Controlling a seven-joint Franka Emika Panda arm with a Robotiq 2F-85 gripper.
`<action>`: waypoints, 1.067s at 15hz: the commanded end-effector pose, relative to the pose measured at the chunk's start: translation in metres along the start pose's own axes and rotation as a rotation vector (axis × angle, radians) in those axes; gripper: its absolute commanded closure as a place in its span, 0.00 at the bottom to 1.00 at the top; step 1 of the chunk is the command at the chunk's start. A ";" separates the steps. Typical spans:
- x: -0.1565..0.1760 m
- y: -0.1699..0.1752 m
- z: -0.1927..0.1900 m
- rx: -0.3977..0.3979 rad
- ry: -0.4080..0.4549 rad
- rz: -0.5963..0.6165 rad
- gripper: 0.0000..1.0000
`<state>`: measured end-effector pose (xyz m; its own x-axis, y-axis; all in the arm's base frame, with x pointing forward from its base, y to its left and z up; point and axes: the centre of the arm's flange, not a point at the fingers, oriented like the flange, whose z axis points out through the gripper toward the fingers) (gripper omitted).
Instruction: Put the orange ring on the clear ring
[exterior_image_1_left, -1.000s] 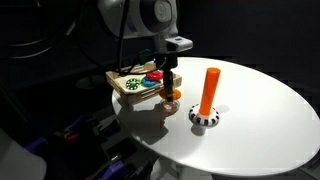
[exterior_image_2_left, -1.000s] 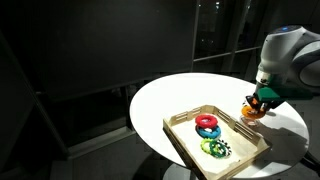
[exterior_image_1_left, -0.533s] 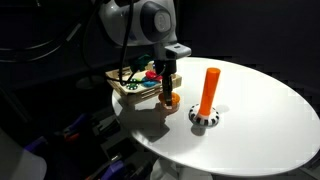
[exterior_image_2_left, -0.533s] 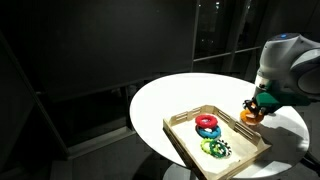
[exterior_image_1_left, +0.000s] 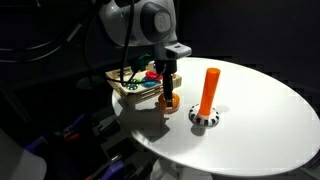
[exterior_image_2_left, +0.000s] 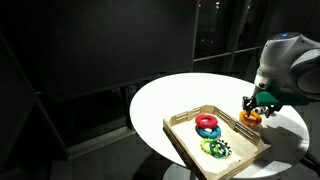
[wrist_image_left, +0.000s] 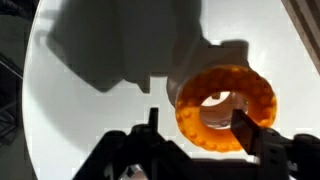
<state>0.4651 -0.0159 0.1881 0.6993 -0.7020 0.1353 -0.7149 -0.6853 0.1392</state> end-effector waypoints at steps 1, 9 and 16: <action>0.002 0.003 -0.028 0.029 -0.015 -0.001 0.00; 0.001 -0.011 -0.083 0.078 -0.135 -0.123 0.00; -0.010 -0.024 -0.134 0.132 -0.281 -0.405 0.00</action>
<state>0.4724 0.0340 0.2865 0.8729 -0.4726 -0.1208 -0.4733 -0.8806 0.0249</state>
